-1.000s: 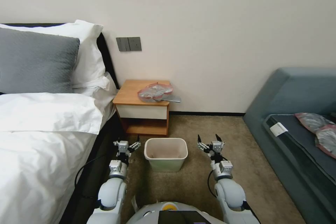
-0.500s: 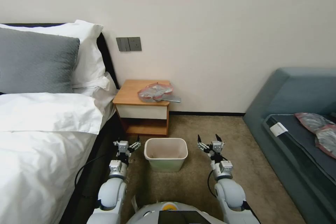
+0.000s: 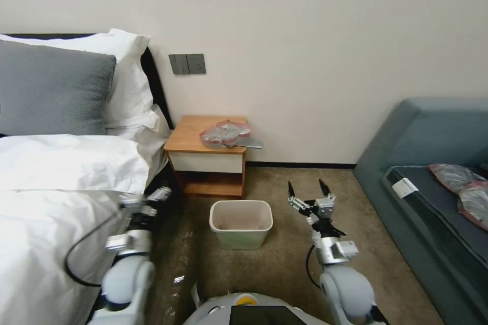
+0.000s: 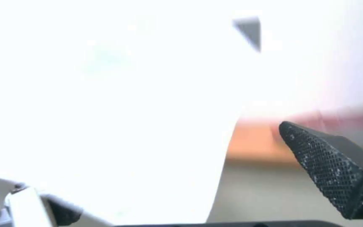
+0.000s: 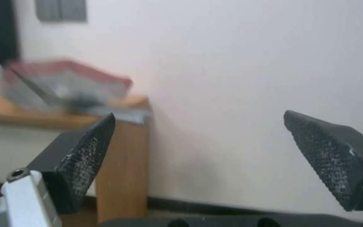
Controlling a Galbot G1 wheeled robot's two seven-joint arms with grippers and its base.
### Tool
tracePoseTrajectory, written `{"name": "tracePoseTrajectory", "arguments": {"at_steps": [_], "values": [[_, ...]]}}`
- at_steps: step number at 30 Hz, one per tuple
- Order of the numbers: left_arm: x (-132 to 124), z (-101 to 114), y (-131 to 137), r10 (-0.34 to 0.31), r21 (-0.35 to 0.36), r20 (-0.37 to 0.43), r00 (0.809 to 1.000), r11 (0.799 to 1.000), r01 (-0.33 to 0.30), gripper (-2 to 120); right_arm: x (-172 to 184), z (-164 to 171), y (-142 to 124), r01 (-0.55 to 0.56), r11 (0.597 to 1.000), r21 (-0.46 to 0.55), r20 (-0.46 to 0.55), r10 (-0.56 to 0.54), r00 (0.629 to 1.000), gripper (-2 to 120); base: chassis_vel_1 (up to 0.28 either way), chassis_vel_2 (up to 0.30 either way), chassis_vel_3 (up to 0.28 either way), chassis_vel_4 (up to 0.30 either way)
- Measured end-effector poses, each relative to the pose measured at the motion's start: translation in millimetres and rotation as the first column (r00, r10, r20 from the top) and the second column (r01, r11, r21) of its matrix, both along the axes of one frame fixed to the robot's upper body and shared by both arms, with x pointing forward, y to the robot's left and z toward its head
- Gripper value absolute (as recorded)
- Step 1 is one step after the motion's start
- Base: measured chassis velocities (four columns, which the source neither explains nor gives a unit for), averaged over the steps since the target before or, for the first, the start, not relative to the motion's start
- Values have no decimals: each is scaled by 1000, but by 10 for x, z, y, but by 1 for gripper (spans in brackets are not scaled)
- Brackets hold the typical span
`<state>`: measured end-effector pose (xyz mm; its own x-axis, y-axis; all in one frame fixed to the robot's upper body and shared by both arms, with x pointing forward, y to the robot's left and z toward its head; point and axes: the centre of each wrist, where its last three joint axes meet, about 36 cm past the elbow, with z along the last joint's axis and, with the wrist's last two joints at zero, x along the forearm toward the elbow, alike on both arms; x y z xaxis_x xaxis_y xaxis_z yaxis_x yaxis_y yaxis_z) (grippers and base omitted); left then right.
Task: Pick up the garbage bag from the table and place it over the trash can.
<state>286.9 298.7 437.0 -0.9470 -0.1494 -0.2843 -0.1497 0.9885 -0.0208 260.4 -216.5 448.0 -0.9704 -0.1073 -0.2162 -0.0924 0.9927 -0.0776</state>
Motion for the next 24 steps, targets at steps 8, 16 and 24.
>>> {"name": "tracePoseTrajectory", "arguments": {"at_steps": [8, 16, 24], "values": [[-9, -183, -200, -95, -148, -114, 989, 986, 77, 99, -17, -10, 14, -27, 999, -41, 26, 28, 999, 100, 0, 0, 0, 0], [-98, -366, -410, -150, -168, -222, 964, 979, 114, 99, 386, -162, -103, -33, 981, -192, 116, 56, 992, 100, 0, 0, 0, 0], [-108, -519, -518, -123, -83, -232, 965, 991, 107, 99, 1043, -267, -275, -2, 853, -522, 233, 145, 962, 100, 0, 0, 0, 0]]}}
